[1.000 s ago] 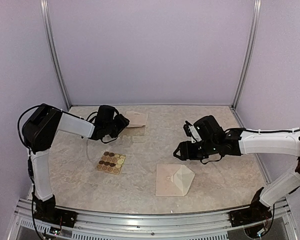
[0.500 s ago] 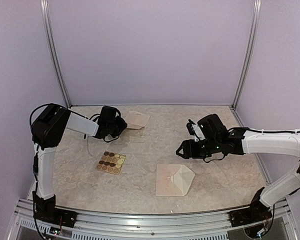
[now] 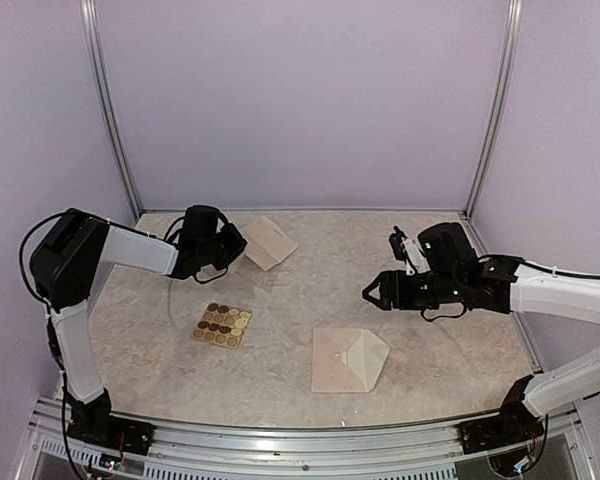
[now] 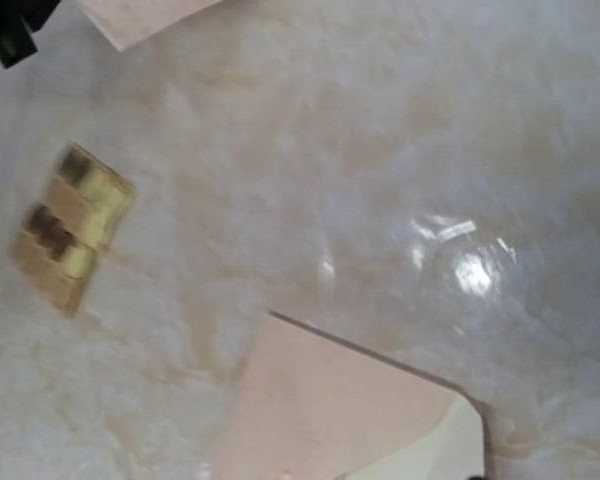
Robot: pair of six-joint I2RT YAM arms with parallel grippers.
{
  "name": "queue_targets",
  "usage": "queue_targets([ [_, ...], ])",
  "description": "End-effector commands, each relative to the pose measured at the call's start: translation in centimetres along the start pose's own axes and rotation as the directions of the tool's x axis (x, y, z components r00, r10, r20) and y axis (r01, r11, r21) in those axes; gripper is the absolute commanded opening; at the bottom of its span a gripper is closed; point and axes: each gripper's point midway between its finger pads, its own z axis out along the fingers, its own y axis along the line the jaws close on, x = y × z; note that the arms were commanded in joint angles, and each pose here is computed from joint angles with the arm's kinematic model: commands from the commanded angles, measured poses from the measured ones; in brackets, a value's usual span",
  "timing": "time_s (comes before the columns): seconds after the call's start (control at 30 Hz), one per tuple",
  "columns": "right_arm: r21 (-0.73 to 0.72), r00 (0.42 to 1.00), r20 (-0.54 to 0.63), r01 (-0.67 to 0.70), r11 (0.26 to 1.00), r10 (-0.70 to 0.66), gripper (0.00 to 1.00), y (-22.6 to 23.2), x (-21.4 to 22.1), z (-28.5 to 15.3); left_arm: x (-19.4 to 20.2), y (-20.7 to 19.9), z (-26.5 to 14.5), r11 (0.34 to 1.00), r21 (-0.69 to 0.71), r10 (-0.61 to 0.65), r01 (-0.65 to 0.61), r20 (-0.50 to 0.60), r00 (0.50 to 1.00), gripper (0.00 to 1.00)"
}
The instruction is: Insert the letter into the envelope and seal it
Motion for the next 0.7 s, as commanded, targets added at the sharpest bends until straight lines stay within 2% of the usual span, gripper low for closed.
queue_targets([
  [0.0, -0.076, 0.993, 0.105, 0.057, 0.995, -0.049, 0.69, 1.4, -1.7, -2.8, -0.2, -9.9, -6.3, 0.936, 0.214, 0.281, -0.28, 0.028, 0.959, 0.0],
  [0.07, -0.126, 0.985, 0.154, 0.095, 0.987, -0.075, 0.74, 2.5, -2.4, -4.2, 1.3, -12.1, -9.0, 0.888, 0.25, 0.393, -0.385, 0.019, 0.919, 0.0],
  [0.1, -0.193, 0.973, 0.202, 0.15, 0.97, -0.11, 0.82, 3.9, -2.9, -6.0, 3.9, -14.1, -12.1, 0.823, 0.296, 0.507, -0.485, 0.005, 0.862, 0.0],
  [0.13, -0.224, 0.966, 0.226, 0.174, 0.959, -0.122, 0.85, 4.7, -3.2, -6.9, 5.2, -14.7, -13.2, 0.792, 0.321, 0.549, -0.519, -0.003, 0.836, 0.0],
  [0.3, -0.346, 0.934, 0.317, 0.274, 0.897, -0.163, 0.95, 7.4, -3.5, -10.6, 11.7, -18.7, -21.1, 0.631, 0.549, 0.66, -0.547, -0.01, 0.751, 0.0],
  [0.43, -0.352, 0.922, 0.356, 0.281, 0.893, -0.15, 0.99, 7.4, -3.6, -12.2, 15.2, -20.2, -26.6, 0.544, 0.658, 0.691, -0.52, -0.001, 0.723, 0.0],
  [0.6, -0.381, 0.935, 0.324, 0.267, 0.885, -0.143, 1.0, 7.4, -2.5, -12.0, 17.0, -21.7, -31.7, 0.48, 0.742, 0.681, -0.467, 0.021, 0.732, 0.0],
  [0.67, -0.43, 0.941, 0.3, 0.278, 0.859, -0.155, 1.0, 8.1, -1.8, -12.0, 17.3, -22.2, -33.0, 0.462, 0.759, 0.679, -0.458, 0.029, 0.733, 0.0],
])
